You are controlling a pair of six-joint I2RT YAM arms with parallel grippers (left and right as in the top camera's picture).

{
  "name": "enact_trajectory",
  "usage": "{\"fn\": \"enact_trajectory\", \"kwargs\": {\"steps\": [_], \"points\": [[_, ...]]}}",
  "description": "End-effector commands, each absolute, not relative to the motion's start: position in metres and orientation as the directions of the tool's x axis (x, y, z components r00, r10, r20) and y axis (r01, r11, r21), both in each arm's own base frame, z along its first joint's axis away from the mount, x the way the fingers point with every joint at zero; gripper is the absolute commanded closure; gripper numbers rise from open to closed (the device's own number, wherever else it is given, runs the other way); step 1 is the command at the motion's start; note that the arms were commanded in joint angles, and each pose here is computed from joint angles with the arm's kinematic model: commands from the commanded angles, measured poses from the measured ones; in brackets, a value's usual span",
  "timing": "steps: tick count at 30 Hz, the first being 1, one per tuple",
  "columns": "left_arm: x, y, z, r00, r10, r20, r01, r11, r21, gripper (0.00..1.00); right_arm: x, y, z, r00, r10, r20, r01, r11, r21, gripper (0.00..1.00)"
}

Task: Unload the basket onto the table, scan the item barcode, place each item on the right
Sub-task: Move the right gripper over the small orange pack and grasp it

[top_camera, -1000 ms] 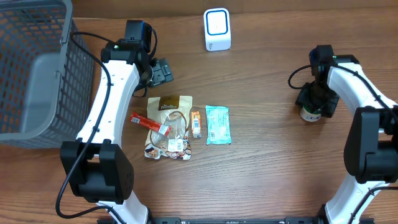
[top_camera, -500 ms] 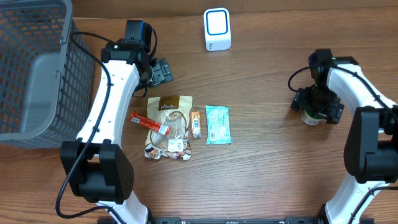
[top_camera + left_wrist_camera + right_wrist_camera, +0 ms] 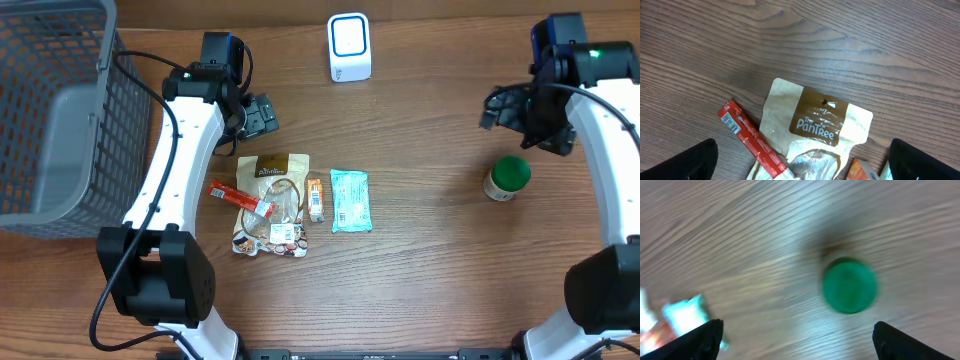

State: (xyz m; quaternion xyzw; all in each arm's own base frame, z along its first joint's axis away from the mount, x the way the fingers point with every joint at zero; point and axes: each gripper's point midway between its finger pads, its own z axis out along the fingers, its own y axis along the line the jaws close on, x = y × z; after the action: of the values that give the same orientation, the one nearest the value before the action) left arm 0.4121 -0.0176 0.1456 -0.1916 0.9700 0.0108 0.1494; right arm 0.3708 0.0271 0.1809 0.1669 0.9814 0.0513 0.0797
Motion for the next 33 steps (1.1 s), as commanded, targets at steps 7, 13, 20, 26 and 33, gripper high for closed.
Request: {"fn": "enact_trajectory", "kwargs": {"steps": [7, 13, 20, 26, 33], "points": [[0.414, -0.016, 0.156, -0.876, -0.358, -0.322, -0.366, 0.930, -0.037, 0.00, 0.364, 0.125, 0.163, -0.989, 0.109, -0.098, 0.071, 0.940, 0.334, 0.12], [0.414, -0.016, 0.156, -0.876, -0.358, -0.322, -0.366, 0.930, -0.037, 0.00, 0.352, 0.185, 0.135, -0.989, -0.033, -0.142, -0.081, 0.934, 0.348, 0.26], [0.414, -0.016, 0.156, -0.876, -0.358, -0.322, -0.366, 0.930, -0.037, 0.01, 0.329, 0.262, 0.100, -0.972, -0.107, -0.207, -0.184, 0.897, 0.402, 0.37], [0.414, -0.016, 0.156, -0.876, -0.358, -0.322, -0.366, 0.930, -0.037, 0.00, 0.311, 0.320, 0.094, -0.921, -0.205, -0.330, -0.340, 0.837, 0.428, 0.43], [0.414, -0.016, 0.156, -0.876, -0.358, -0.322, -0.366, 0.930, -0.037, 0.00, 0.315, 0.341, 0.098, -0.875, -0.179, -0.450, -0.348, 0.878, 0.328, 0.44]]}}
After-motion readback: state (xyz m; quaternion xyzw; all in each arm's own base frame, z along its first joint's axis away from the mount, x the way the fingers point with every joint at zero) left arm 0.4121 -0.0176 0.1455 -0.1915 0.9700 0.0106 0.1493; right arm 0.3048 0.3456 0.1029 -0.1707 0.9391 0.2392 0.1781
